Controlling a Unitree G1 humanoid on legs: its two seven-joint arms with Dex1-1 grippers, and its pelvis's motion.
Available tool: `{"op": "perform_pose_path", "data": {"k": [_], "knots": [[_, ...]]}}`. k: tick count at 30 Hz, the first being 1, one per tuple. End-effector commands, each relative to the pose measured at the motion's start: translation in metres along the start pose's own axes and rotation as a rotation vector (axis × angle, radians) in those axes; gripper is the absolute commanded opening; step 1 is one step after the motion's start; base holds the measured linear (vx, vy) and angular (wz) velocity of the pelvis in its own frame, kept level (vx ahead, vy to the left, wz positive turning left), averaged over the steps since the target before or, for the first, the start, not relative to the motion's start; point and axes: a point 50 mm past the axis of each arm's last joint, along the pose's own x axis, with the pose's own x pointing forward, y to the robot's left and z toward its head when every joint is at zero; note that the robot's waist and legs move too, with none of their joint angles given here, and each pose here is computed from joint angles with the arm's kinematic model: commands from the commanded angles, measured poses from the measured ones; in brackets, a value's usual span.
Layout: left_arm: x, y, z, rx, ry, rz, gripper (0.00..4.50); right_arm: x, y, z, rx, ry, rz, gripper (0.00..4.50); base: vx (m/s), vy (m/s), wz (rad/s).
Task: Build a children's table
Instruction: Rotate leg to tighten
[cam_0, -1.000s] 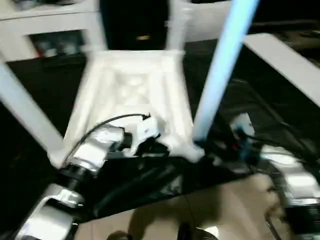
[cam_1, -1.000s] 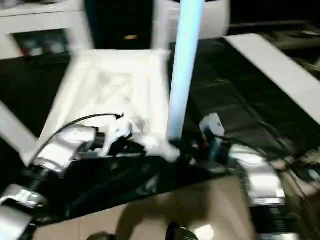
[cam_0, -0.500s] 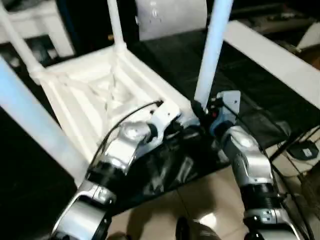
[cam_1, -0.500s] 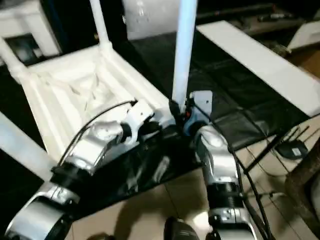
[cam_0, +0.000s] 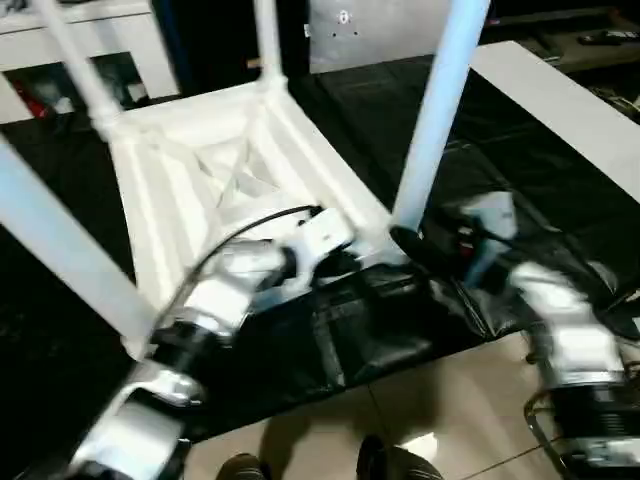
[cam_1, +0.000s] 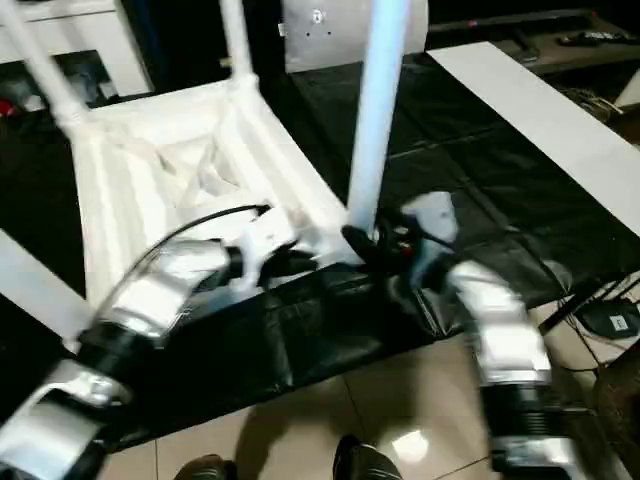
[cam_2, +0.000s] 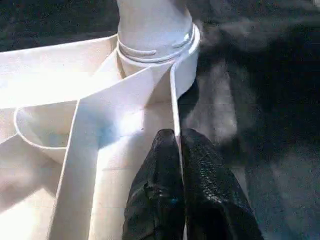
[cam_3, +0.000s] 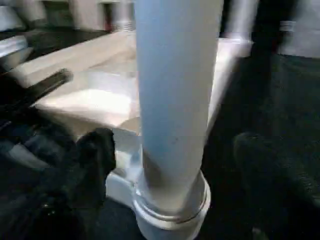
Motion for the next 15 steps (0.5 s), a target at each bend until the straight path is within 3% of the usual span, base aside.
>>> {"op": "perform_pose_path", "data": {"k": [1, 4, 9, 10, 15], "knots": [[0.000, -0.009, 0.008, 0.108, -0.033, -0.171, 0.00, -0.007, 0.007, 0.006, -0.044, 0.020, 0.174, 4.25, 0.000, 0.000, 0.00], [-0.006, -0.013, 0.006, 0.156, -0.013, -0.276, 0.00, -0.013, 0.009, 0.006, -0.097, 0.071, 0.307, 4.25, 0.000, 0.000, 0.00], [-0.012, -0.018, 0.003, 0.204, 0.005, -0.401, 0.00, -0.019, 0.012, 0.003, -0.100, 0.143, 0.482, 4.25, 0.000, 0.000, 0.00], [-0.012, -0.018, 0.003, 0.207, 0.007, -0.408, 0.00, -0.019, 0.013, 0.003, -0.094, 0.149, 0.495, 4.00, 0.000, 0.000, 0.00], [-0.018, -0.019, 0.003, 0.244, 0.030, -0.493, 0.00, -0.021, 0.014, 0.002, -0.040, 0.206, 0.628, 3.56, 0.000, 0.000, 0.00]]}}
